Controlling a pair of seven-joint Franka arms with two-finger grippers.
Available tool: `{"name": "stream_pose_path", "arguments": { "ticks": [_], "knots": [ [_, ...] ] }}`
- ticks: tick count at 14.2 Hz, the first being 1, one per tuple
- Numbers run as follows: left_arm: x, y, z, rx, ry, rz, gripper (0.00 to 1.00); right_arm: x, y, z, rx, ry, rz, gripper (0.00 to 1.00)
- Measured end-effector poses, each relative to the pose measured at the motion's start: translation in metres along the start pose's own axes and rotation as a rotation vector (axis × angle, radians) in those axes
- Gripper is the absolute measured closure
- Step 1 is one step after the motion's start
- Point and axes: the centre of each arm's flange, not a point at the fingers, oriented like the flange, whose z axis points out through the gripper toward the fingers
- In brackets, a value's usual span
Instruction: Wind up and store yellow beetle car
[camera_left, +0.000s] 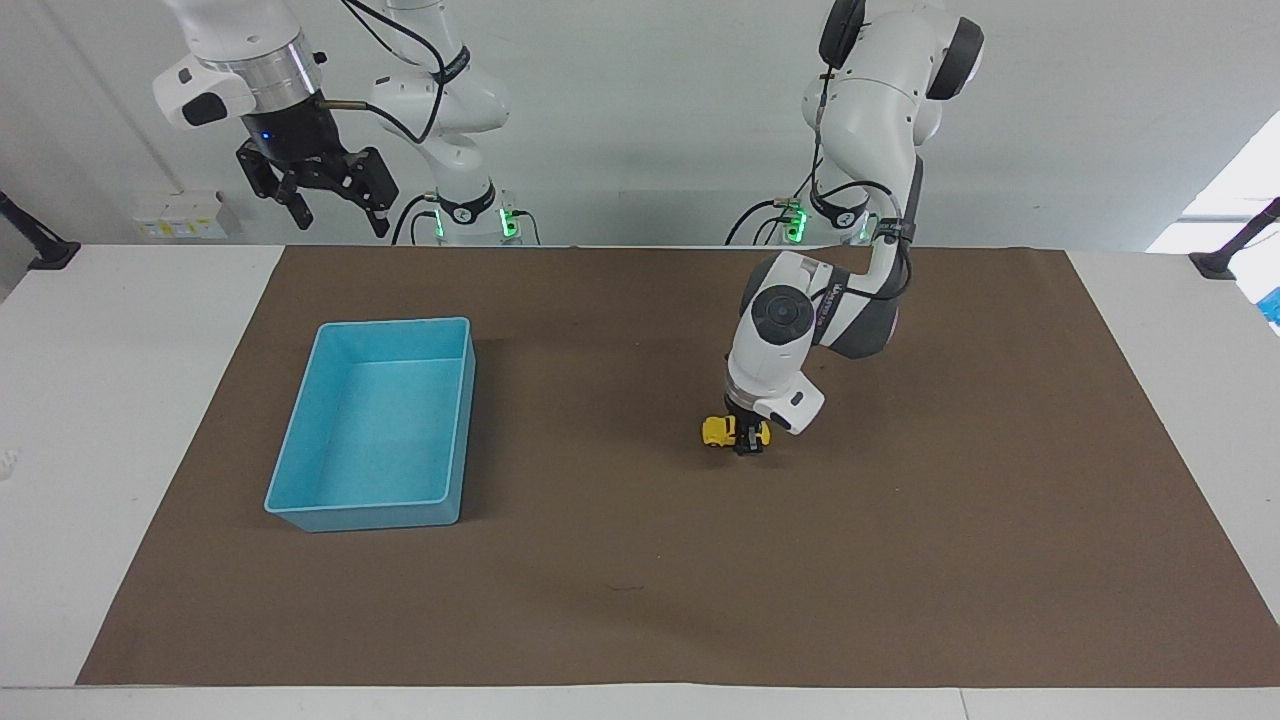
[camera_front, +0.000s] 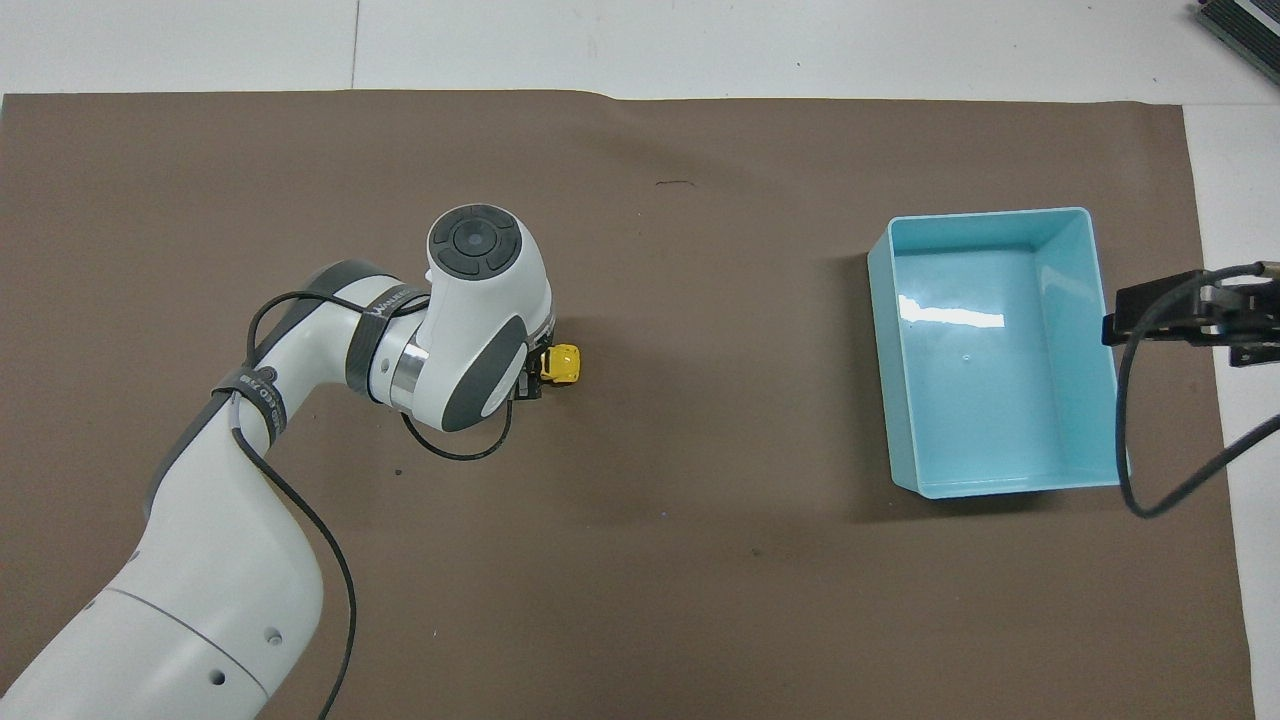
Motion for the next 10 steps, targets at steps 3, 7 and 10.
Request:
{"name": "stream_pose_path", "arguments": {
  "ticks": [3, 7, 10],
  "knots": [
    [-0.005, -0.004, -0.028, -0.027, -0.009, 0.013, 0.00, 0.000, 0.000, 0.000, 0.000, 0.000, 0.000, 0.00],
    [-0.005, -0.012, -0.059, -0.051, -0.015, 0.019, 0.00, 0.000, 0.000, 0.000, 0.000, 0.000, 0.000, 0.00],
    [-0.005, -0.012, -0.060, -0.052, -0.016, 0.019, 0.00, 0.000, 0.000, 0.000, 0.000, 0.000, 0.000, 0.00]
  ]
}}
